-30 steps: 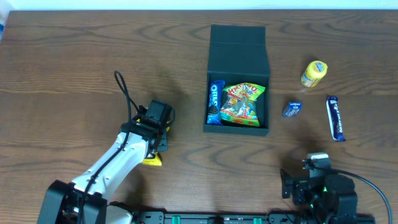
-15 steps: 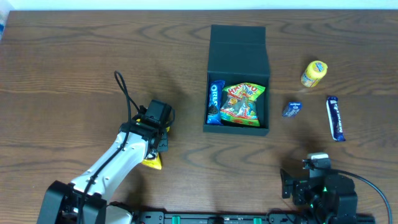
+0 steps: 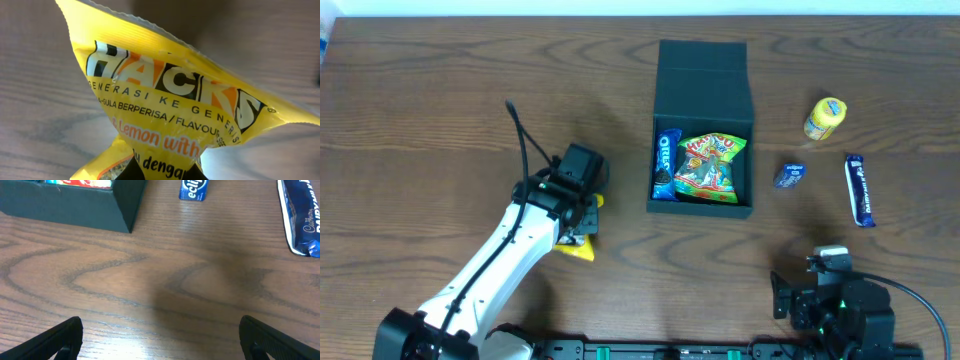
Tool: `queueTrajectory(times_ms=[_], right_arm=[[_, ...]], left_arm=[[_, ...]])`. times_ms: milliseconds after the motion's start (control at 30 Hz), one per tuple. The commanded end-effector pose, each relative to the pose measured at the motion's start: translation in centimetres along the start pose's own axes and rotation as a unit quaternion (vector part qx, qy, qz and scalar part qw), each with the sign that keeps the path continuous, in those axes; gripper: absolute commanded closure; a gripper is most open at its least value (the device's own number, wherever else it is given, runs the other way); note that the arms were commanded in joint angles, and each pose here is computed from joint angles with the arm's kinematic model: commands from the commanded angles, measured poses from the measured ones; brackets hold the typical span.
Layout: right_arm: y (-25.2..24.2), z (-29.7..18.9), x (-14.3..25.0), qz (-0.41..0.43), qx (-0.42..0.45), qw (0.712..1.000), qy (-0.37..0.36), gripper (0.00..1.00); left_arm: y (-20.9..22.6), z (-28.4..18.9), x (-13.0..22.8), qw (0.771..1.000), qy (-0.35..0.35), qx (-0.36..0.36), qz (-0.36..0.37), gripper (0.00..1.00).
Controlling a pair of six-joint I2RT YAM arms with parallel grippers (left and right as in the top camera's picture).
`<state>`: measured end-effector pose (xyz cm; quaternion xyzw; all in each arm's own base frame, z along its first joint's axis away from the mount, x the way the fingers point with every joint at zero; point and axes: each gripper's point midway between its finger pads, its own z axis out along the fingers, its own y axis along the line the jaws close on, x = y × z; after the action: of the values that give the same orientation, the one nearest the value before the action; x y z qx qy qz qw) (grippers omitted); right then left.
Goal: Pack container
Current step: 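Lift the Hacks bag with the left gripper and carry it into the box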
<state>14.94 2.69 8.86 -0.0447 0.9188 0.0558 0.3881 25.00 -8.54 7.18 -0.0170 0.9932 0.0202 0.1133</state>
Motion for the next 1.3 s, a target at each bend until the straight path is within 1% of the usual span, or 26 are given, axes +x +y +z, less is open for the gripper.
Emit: queueTrajectory(times_ms=[0,200,267,367,567,733,800,967,1267], right_arm=[[-0.2,0.1,0.2,0.005,0.005,1.0,0.002,0.01],[-0.2,0.1,0.2,0.005,0.005,1.0,0.002,0.01],[-0.2,0.1,0.2,0.005,0.005,1.0,0.002,0.01],[-0.2,0.1,0.2,0.005,0.005,1.0,0.002,0.01],[-0.2,0.1,0.2,0.005,0.005,1.0,0.002,0.01],[-0.2,0.1,0.2,0.005,0.005,1.0,0.002,0.01],[-0.2,0.1,0.2,0.005,0.005,1.0,0.002,0.01],[-0.2,0.1,0.2,0.005,0.005,1.0,0.002,0.01],[-0.2,0.1,0.2,0.005,0.005,1.0,0.002,0.01]], left_arm=[[-1.6,-2.1,-1.3,0.999,-0.021,0.029,0.003,0.9],[-4.4,-5.2,-2.7,0.997,-0.05,0.058,0.03,0.91],[-5.5,-6.4,-3.3,0.995,-0.061,0.069,0.03,0.94],[-7.6,-8.4,-4.4,0.993,-0.071,0.087,0.04,0.94],[-11.9,-10.7,-6.6,0.993,-0.051,0.091,0.059,0.94],[-16.7,-10.2,-8.5,0.99,-0.027,0.115,0.074,0.95],[-17.9,-9.6,-9.1,0.99,-0.021,0.12,0.071,0.94],[-19.0,-7.0,-9.4,0.994,0.008,0.109,0.02,0.95],[-20.6,-3.8,-9.3,0.993,0.033,0.115,0.022,0.94]])
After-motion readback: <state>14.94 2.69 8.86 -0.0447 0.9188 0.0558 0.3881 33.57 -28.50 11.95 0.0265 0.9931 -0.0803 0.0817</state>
